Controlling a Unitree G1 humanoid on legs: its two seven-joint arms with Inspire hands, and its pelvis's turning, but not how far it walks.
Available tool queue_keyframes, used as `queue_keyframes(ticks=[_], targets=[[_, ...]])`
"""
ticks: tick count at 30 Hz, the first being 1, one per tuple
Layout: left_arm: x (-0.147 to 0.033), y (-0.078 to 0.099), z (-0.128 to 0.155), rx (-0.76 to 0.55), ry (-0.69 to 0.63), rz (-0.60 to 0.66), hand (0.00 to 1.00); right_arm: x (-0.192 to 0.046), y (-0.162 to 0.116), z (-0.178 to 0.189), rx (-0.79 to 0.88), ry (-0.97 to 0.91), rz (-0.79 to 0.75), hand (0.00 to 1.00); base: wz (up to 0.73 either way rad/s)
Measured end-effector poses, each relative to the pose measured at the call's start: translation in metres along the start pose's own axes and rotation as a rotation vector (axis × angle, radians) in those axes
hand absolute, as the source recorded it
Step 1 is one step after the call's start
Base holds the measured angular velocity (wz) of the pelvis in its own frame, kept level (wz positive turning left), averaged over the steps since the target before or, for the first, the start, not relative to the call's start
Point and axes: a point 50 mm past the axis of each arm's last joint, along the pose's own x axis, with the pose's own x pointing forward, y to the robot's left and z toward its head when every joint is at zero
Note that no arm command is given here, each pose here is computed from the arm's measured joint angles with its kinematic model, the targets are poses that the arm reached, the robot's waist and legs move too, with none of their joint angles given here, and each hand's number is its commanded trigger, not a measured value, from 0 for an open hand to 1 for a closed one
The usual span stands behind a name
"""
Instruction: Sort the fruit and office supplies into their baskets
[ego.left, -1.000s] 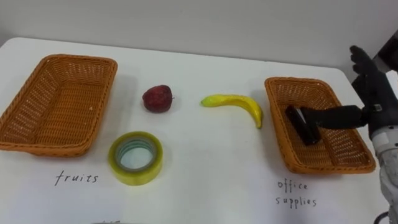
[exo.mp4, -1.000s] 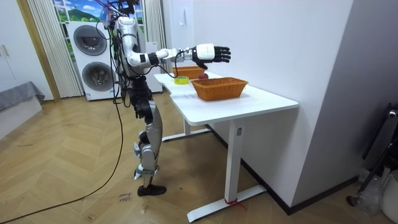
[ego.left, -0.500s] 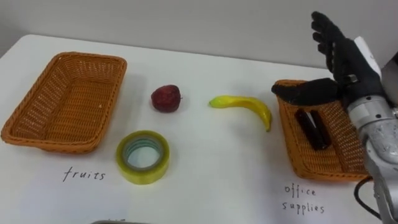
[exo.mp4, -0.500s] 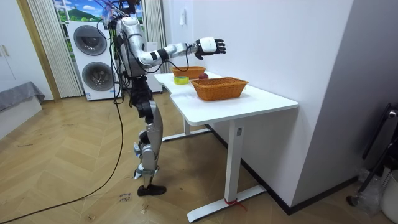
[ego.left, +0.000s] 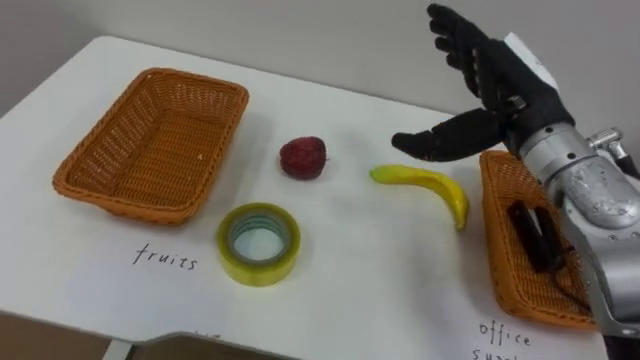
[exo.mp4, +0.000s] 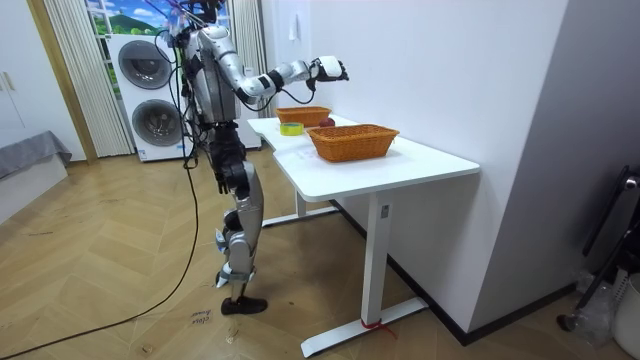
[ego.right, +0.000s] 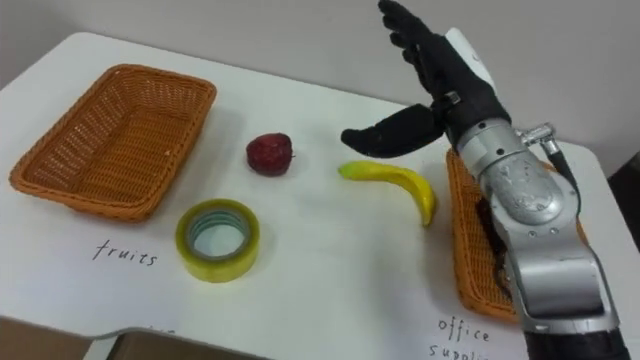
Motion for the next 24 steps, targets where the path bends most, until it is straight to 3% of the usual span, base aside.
queue_keyframes(ticks=[10,24], targets=[[-0.001,0.002,-0.005,0.039,0.04,-0.006,0.0,0.014,0.021,-0.011,-0.009,0.078,0.102,0.0,0.14],[-0.002,0.001,-0.014,0.065,0.095,0.004,0.0,0.016,0.044,-0.03,0.025,0.184,0.196,0.0,0.0]])
